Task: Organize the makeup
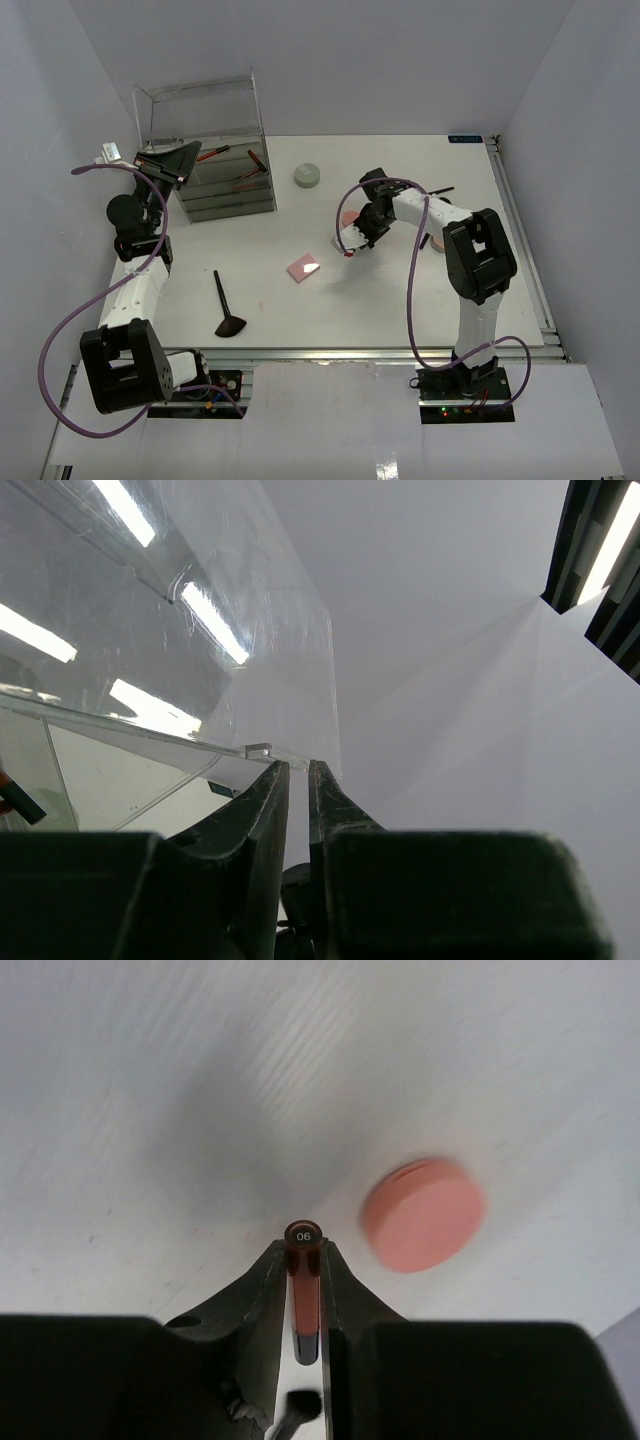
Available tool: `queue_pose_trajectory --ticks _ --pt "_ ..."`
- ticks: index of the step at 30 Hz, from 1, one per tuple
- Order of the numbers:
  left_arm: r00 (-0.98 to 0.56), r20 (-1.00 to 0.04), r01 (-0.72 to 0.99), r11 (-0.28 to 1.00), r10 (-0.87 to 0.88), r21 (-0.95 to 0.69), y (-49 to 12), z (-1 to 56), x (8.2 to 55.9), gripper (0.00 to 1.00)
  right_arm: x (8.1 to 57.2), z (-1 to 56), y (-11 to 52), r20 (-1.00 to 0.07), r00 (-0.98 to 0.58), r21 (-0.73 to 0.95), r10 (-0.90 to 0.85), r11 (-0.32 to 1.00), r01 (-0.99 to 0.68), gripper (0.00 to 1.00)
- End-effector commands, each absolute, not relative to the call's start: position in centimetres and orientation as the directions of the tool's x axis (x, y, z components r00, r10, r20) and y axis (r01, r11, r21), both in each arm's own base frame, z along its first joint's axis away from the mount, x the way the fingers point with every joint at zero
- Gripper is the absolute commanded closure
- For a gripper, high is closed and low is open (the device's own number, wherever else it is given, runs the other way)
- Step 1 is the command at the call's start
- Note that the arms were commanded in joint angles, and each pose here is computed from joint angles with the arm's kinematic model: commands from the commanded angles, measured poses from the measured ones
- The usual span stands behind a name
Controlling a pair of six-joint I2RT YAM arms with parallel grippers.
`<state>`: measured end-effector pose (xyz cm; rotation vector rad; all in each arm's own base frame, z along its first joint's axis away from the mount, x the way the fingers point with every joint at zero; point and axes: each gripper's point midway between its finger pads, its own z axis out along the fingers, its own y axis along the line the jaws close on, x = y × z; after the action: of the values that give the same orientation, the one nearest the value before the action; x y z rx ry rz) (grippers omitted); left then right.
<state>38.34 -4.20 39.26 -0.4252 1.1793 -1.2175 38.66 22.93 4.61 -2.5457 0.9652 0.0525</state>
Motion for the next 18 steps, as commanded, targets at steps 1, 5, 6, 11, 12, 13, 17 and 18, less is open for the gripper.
queue_pose_trajectory --ticks 1,5,6,11,12,13,17,18 --pt "-0.055 -0.481 0.551 0.376 -0.875 -0.745 -4.1 42.2 37.2 0.75 35.6 14.3 31.3 -0.346 0.8 -0.573 -0.49 -0.565 -0.594 0.92" --pt "-0.052 -0.48 0.555 0.374 -0.876 -0.743 -4.1 42.4 37.1 0.75 32.6 19.5 36.5 -0.449 0.783 -0.617 -0.43 -0.484 -0.62 0.92" --pt "-0.05 -0.479 0.556 0.374 -0.876 -0.742 -4.1 42.4 37.0 0.75 32.1 21.4 38.4 -0.48 0.776 -0.631 -0.41 -0.453 -0.63 0.92" --pt "-0.05 -0.477 0.554 0.373 -0.878 -0.744 -4.1 42.4 36.9 0.75 32.8 27.9 44.7 -0.56 0.755 -0.681 -0.341 -0.33 -0.654 0.92" --pt "-0.047 -0.478 0.553 0.376 -0.877 -0.743 -4.1 42.3 36.9 0.75 33.0 29.1 46.0 -0.582 0.746 -0.683 -0.322 -0.303 -0.664 0.92" --pt "-0.046 -0.48 0.553 0.378 -0.876 -0.743 -4.1 42.3 36.9 0.75 33.2 30.0 47.0 -0.6 0.738 -0.684 -0.308 -0.28 -0.673 0.92" --pt "-0.044 -0.483 0.554 0.381 -0.875 -0.74 -4.1 42.4 36.9 0.75 33.3 32.2 50.3 -0.635 0.737 -0.713 -0.231 -0.193 -0.674 0.92" --pt "-0.044 -0.483 0.554 0.381 -0.875 -0.741 -4.0 42.4 36.9 0.75 33.4 32.9 51.0 -0.636 0.744 -0.727 -0.204 -0.164 -0.667 0.92"
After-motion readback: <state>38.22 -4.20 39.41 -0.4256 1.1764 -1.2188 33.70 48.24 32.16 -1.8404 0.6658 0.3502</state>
